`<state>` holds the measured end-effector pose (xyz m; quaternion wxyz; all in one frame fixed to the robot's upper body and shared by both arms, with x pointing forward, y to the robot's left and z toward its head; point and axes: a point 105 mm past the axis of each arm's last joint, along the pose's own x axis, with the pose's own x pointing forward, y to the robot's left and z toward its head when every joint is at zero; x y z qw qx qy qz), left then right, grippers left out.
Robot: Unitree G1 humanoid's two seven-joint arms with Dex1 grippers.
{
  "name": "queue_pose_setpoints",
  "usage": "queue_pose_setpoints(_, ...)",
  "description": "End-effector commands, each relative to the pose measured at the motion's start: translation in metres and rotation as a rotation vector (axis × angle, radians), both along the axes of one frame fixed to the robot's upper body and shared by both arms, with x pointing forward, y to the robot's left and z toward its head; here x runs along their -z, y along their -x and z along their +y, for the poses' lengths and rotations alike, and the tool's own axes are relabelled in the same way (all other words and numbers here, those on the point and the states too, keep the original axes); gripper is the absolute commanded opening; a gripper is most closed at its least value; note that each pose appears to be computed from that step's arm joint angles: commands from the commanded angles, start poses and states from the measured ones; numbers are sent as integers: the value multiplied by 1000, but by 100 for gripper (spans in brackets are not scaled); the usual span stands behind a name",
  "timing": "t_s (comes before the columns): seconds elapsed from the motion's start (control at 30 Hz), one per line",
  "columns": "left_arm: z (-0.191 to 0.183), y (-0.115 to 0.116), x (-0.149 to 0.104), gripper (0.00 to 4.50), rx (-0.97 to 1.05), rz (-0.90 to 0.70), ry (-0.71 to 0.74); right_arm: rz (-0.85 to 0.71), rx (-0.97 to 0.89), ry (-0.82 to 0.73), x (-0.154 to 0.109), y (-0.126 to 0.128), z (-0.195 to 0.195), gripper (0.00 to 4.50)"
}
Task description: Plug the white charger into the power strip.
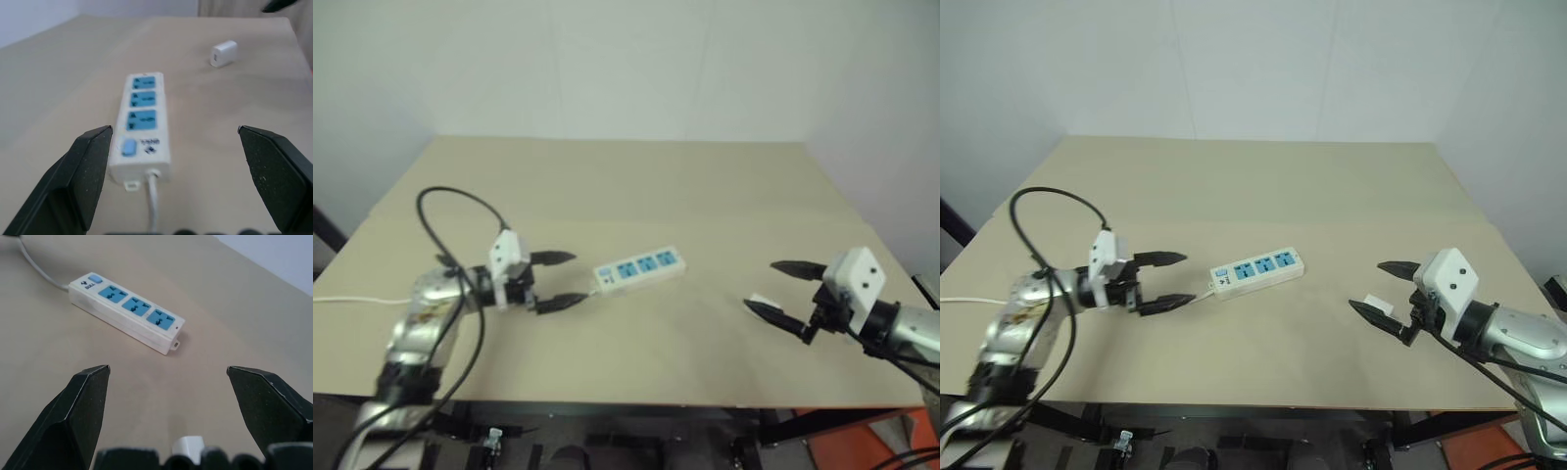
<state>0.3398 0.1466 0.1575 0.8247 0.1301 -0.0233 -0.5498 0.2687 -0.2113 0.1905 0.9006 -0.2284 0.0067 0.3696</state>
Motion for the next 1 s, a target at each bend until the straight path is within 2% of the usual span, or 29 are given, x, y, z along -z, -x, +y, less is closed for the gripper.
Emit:
queue_pose_setpoints(0.03,-14,-19,11,447,16,-7,5,-53,-18,11,-13,3,6,450)
queue_pose_setpoints(0.27,-37,-39,28,447,47,-6,6,-73,-17,7,-20,9,9,450)
queue_pose_setpoints(0.5,-43,-46,49,447,22,-2,-79,-74,-21,3,-21,14,13,450)
queue_pose_setpoints(0.77,-53,-48,61,447,-5,42,-52,-71,-28,-5,-21,15,17,450)
queue_pose_setpoints(0.93,-62,-42,59,330,58,64,15,-65,-37,-6,-21,15,19,450)
queue_pose_setpoints(1.0,-64,-40,58,328,82,70,23,-59,-39,-2,-20,14,19,450)
